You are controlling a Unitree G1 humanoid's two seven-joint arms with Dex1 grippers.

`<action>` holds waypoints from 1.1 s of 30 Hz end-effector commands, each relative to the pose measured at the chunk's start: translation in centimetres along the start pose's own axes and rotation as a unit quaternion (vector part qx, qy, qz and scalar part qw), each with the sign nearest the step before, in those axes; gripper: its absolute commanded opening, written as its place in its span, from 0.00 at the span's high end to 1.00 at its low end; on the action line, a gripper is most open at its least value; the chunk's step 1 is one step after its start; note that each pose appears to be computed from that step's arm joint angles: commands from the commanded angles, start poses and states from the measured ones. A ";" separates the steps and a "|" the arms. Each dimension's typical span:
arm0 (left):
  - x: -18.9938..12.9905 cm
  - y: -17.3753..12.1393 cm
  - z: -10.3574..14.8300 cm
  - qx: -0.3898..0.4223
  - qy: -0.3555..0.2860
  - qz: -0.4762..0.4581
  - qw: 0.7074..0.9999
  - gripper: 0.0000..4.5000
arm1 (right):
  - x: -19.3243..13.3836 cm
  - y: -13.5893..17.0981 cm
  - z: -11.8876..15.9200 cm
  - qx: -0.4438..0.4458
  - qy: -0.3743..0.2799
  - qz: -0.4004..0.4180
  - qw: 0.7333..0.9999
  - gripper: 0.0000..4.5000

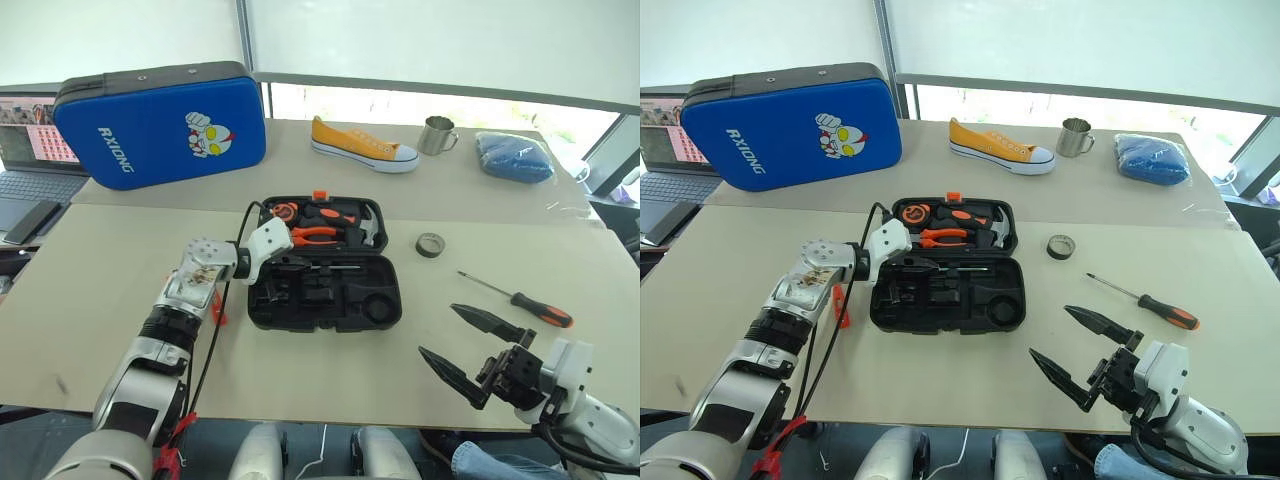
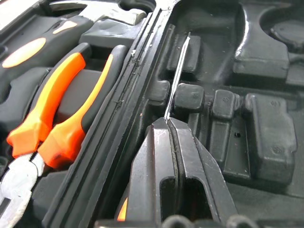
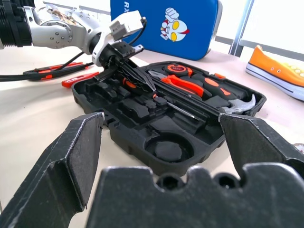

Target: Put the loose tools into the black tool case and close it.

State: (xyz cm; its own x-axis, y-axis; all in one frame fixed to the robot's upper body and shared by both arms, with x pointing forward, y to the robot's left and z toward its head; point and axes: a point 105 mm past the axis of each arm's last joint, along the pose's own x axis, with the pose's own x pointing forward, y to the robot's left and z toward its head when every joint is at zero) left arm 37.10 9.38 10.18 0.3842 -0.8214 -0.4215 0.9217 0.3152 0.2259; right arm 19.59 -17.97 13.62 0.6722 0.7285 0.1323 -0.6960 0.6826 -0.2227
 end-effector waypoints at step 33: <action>-16.5 -7.5 0.7 -0.061 -0.246 -0.015 0.967 0.01 | -12.0 -17.0 -2.6 -0.062 0.293 -0.186 0.936 0.00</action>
State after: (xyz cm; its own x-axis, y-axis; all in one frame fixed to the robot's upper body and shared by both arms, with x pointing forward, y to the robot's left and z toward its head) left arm 23.51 20.80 14.93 0.3251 -0.9456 0.0116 0.9435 0.3251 0.0641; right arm 22.98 -37.32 14.16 0.9248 0.3033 -0.2298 -0.3731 0.8414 -0.3909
